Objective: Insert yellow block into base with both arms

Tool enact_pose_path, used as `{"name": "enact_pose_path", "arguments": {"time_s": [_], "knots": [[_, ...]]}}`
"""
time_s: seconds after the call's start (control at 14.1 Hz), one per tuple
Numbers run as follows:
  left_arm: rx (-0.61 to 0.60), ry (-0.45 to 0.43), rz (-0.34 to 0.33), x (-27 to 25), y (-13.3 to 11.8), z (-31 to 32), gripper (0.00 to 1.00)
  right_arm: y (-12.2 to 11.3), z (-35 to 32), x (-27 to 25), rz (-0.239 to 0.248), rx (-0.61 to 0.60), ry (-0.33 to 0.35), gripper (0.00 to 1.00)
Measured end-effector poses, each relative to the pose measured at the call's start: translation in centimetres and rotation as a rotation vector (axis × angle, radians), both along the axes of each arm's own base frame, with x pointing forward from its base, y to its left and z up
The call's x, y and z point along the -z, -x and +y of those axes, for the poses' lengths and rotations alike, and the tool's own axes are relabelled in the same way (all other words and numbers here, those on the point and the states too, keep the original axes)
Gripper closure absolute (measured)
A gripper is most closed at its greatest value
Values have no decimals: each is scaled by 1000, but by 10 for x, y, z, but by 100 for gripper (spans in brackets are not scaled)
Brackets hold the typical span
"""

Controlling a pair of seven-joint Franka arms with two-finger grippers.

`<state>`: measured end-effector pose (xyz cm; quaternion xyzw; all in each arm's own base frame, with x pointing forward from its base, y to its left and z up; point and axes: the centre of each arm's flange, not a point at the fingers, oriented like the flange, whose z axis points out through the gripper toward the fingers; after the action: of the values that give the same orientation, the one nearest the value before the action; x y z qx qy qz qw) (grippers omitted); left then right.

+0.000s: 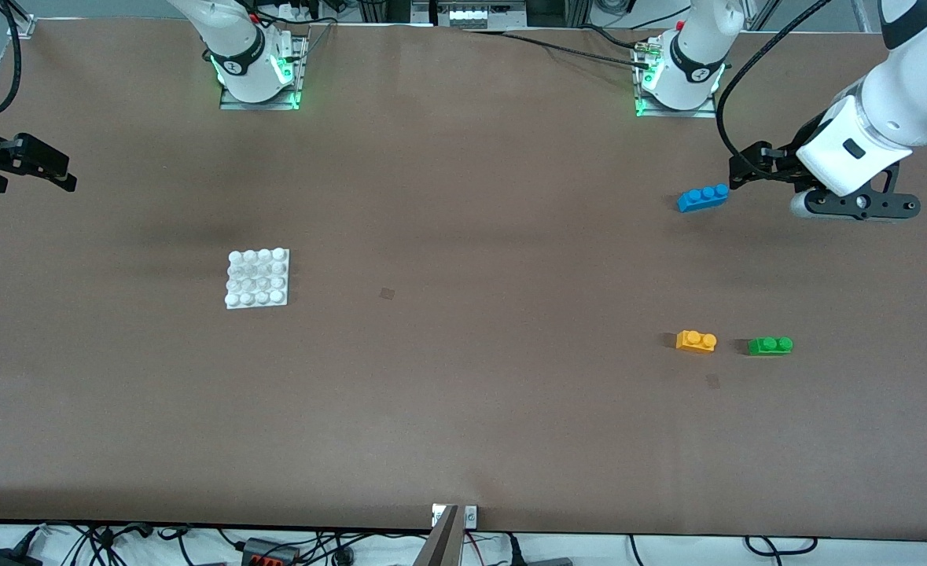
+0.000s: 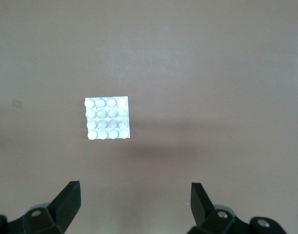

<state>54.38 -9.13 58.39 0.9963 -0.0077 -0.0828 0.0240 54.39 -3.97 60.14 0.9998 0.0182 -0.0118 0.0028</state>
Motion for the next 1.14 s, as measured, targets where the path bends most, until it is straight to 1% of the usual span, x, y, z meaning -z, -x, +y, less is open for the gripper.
{"name": "enact_pose_path", "arguments": {"time_s": [0.64, 0.99, 1.14], "knots": [[3, 0, 0, 0, 0, -2, 0, 0, 1, 0, 3, 0, 0, 0], [4, 0, 1, 1, 0, -2, 0, 2, 3, 1, 23, -5, -1, 0], [4, 0, 2, 1, 0, -2, 0, 6, 4, 4, 52, -6, -3, 0]]}}
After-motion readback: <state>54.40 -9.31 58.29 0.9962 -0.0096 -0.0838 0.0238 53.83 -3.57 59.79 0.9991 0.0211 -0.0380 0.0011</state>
